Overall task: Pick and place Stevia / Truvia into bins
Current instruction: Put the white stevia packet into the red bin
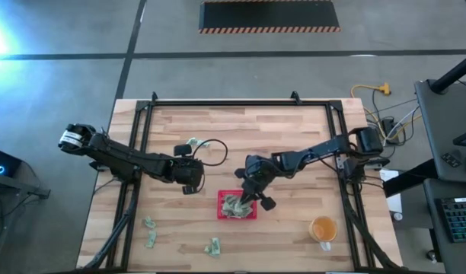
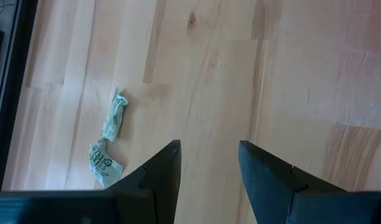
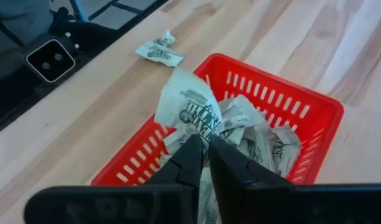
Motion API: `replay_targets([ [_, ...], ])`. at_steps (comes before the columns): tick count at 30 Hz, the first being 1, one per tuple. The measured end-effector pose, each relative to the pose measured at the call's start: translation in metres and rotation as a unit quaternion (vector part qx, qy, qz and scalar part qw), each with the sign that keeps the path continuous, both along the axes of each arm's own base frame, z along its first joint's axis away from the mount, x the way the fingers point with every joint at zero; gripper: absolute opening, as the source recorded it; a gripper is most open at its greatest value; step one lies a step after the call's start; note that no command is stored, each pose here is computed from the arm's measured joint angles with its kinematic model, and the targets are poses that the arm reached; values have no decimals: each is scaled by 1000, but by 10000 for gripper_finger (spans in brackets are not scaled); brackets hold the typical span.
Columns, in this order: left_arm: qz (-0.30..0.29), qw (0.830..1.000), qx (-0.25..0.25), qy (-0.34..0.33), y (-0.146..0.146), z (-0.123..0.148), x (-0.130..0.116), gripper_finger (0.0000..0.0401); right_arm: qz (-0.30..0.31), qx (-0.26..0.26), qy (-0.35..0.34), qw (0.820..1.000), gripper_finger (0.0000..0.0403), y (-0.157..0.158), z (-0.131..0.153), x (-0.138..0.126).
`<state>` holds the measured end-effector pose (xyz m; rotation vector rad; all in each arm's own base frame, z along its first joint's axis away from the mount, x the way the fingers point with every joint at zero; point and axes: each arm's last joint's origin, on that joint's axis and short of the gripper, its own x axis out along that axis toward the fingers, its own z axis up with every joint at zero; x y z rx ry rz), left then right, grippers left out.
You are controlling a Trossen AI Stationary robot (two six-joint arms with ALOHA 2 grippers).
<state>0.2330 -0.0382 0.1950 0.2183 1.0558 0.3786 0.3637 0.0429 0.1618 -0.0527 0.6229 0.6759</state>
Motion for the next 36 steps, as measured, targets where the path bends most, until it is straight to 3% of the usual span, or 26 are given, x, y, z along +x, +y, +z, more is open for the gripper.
replay_targets([
  [10,1,1000,2,1,0,-1,0,144,0,-1,3,1000,123,0,1,0],
  [13,27,999,41,14,3,-1,-5,143,-1,-7,14,1000,139,-5,5,-4],
  [17,85,987,136,28,12,-1,-15,143,-42,-34,42,998,146,-13,20,-10],
  [21,111,981,149,47,27,-1,-15,143,-77,-63,57,993,142,-15,29,-15],
  [26,103,987,88,81,59,-3,-11,143,-78,-66,63,993,132,-15,30,-19],
  [31,81,994,9,66,101,-8,-9,143,-78,-68,81,991,125,-16,27,-22],
  [36,103,992,-36,61,138,-9,-20,143,-80,-68,97,990,120,-16,25,-24],
])
